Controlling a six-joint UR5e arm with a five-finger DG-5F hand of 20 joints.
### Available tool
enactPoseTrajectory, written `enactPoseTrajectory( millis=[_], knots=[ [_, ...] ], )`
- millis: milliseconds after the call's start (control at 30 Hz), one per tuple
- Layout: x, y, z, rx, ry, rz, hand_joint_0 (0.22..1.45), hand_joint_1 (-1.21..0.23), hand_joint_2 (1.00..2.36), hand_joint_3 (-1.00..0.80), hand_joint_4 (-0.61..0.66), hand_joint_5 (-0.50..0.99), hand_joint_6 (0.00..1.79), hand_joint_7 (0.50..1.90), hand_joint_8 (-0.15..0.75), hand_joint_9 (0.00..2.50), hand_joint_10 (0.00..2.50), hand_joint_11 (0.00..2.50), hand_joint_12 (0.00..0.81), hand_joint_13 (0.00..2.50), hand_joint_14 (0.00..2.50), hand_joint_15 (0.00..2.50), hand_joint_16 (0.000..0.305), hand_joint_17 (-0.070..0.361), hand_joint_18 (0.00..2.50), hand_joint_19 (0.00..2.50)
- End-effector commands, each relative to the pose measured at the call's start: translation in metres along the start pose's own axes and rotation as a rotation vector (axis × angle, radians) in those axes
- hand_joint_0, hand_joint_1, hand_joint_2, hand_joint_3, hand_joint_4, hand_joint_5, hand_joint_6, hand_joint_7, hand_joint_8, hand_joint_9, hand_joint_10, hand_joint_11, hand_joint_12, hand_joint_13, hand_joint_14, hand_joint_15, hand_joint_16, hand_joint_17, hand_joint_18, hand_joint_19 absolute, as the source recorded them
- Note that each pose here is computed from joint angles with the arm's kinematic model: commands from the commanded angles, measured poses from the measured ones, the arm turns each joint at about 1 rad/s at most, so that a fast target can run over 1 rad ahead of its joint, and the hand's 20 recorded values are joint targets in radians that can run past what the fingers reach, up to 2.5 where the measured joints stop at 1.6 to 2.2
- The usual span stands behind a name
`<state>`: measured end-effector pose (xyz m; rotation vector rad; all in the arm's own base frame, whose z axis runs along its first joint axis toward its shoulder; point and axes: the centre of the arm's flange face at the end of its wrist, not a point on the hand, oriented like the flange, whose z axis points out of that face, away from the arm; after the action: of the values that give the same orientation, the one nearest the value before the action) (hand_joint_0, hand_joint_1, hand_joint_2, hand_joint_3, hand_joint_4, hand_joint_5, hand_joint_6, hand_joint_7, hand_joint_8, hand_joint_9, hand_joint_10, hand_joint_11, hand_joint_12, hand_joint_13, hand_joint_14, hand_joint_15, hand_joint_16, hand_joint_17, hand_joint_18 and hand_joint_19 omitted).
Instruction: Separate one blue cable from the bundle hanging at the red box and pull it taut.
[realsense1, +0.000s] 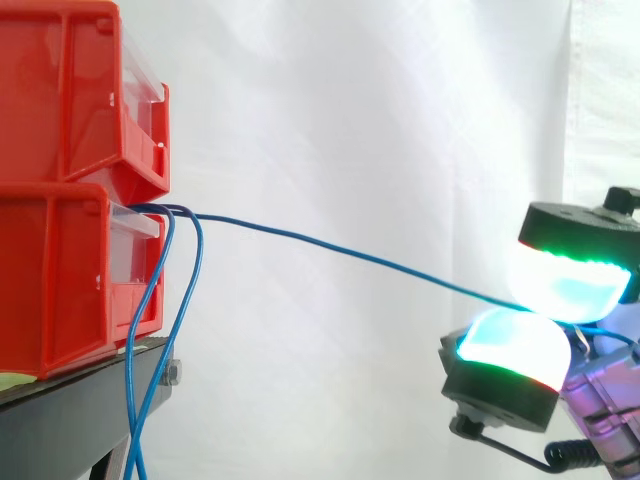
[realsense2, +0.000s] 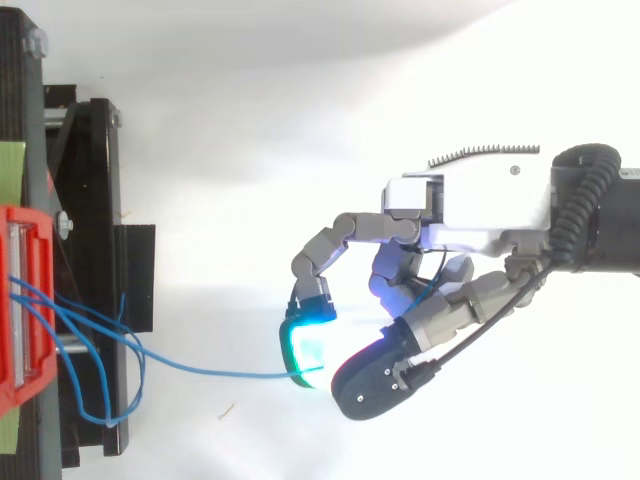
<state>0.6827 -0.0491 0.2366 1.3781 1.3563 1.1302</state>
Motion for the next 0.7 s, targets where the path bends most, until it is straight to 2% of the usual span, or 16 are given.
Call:
enactPoseTrajectory(
  millis=[0,667],
  knots=[
    [-0.0001,0.0018,0.0019,-0.020,-0.001,-0.006,0.70,-0.79,1.02,-0.14,-0.16,-0.19,0.91,1.18,0.273,1.16,1.26,1.47,0.346,1.10,1.61,1.44,0.036,0.082,1.43,1.83],
    [-0.0001,0.0020,0.0021,-0.022,-0.001,-0.007,0.71,-0.80,1.02,-0.15,-0.16,-0.19,0.91,1.18,0.276,1.16,1.26,1.48,0.351,1.10,1.61,1.45,0.035,0.079,1.42,1.84]
  ],
)
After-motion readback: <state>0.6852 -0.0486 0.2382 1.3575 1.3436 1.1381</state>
